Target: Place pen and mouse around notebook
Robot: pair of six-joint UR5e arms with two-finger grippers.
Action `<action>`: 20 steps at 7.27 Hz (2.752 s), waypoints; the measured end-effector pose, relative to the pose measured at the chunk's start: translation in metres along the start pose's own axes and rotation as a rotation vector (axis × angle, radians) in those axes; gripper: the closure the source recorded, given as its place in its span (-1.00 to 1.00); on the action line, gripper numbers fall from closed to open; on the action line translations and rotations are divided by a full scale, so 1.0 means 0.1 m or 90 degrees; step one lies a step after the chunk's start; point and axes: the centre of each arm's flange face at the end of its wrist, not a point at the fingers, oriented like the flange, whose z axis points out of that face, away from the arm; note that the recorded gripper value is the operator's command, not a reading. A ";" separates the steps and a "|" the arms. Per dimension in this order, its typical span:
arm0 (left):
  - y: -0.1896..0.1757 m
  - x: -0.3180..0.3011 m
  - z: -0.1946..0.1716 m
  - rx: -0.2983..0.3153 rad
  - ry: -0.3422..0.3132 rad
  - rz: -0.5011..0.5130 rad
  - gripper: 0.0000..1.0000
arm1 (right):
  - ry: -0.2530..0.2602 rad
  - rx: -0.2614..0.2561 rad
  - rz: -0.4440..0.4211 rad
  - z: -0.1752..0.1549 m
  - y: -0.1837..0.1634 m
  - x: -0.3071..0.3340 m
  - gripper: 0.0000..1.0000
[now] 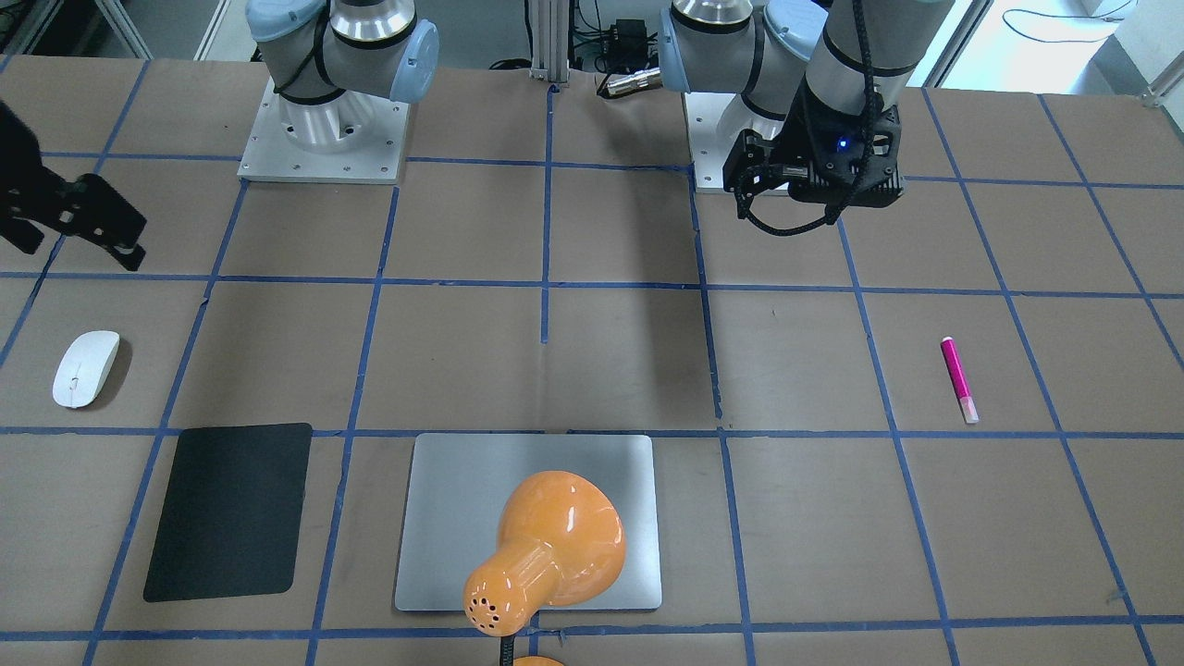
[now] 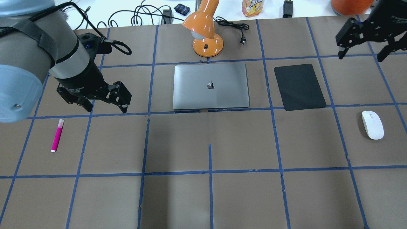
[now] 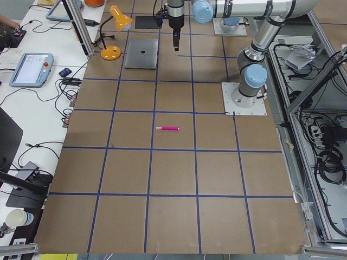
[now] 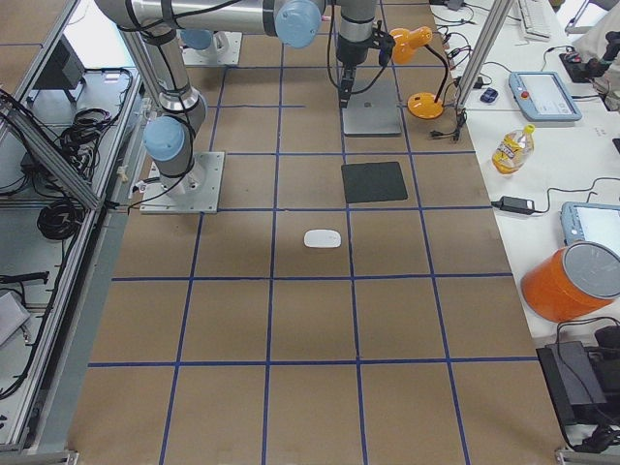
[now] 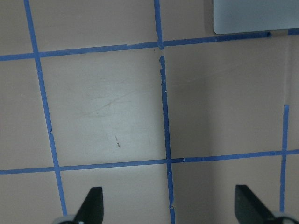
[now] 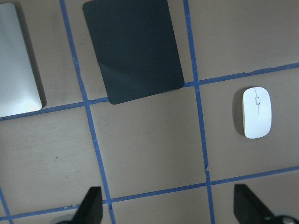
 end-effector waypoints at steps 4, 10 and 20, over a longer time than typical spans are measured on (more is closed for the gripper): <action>0.01 -0.14 0.14 0.001 -0.002 -0.013 -1.00 | 0.006 -0.045 -0.056 0.47 -0.18 1.06 -0.99; -0.08 -1.86 0.58 0.000 0.011 -0.118 -1.00 | 0.025 0.000 -0.069 2.30 -0.16 1.77 -1.00; 0.03 -3.21 2.30 0.069 -0.031 -0.053 -1.00 | 0.005 -0.009 -0.070 3.18 -0.08 1.95 -0.55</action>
